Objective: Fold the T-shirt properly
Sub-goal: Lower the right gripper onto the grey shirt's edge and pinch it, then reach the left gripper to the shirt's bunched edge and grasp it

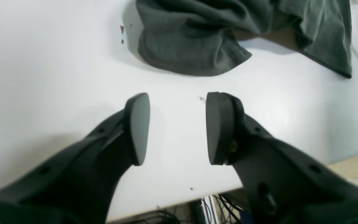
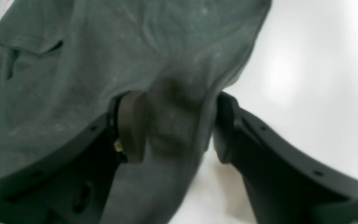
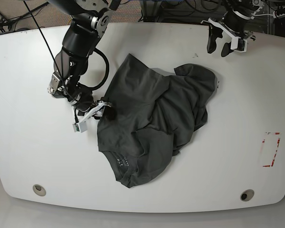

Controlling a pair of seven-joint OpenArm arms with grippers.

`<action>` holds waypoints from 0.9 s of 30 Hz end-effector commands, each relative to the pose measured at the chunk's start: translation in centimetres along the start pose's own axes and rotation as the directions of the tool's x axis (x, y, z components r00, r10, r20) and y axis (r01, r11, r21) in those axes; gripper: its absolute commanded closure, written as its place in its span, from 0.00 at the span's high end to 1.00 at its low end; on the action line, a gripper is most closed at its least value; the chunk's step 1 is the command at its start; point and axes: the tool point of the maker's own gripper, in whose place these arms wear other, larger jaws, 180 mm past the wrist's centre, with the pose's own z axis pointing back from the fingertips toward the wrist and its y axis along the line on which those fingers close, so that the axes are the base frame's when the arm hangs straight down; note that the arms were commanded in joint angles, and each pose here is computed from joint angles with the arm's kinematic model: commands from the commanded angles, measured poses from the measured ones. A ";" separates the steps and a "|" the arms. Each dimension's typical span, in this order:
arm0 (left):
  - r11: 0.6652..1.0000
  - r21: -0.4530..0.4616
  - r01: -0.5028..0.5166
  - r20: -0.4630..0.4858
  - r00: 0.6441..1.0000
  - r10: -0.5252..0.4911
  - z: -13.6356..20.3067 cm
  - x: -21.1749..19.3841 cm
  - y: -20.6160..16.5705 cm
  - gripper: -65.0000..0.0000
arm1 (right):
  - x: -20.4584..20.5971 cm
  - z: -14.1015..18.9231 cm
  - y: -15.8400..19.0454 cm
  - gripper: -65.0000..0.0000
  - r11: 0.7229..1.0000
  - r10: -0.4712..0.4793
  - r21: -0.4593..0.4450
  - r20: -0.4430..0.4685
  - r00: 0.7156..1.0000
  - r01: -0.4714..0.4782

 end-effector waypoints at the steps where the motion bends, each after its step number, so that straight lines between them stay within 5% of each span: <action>1: 1.000 -0.017 0.006 0.037 0.999 -0.006 -0.4 1.2 -0.4 0.40 | -0.4 -0.2 -0.1 0.47 1.000 0.014 -0.014 -0.042 0.999 -0.015; 8: 1.000 -0.007 -0.007 -0.037 0.999 0.007 -3.4 2.0 -0.4 0.40 | 0.0 0.0 -0.2 0.00 1.000 0.022 -0.018 -0.036 0.999 -0.023; 21: 0.998 -0.044 -0.044 -0.177 0.984 0.036 -8.3 1.6 -1.4 0.40 | 0.3 0.4 -0.5 0.00 0.999 0.034 -0.029 -0.029 0.999 -0.034; 27: 0.994 -0.074 0.080 -0.245 0.965 -0.096 -9.4 -0.3 -3.1 0.42 | 0.6 0.6 -0.4 0.00 0.999 0.040 -0.029 -0.019 0.999 -0.041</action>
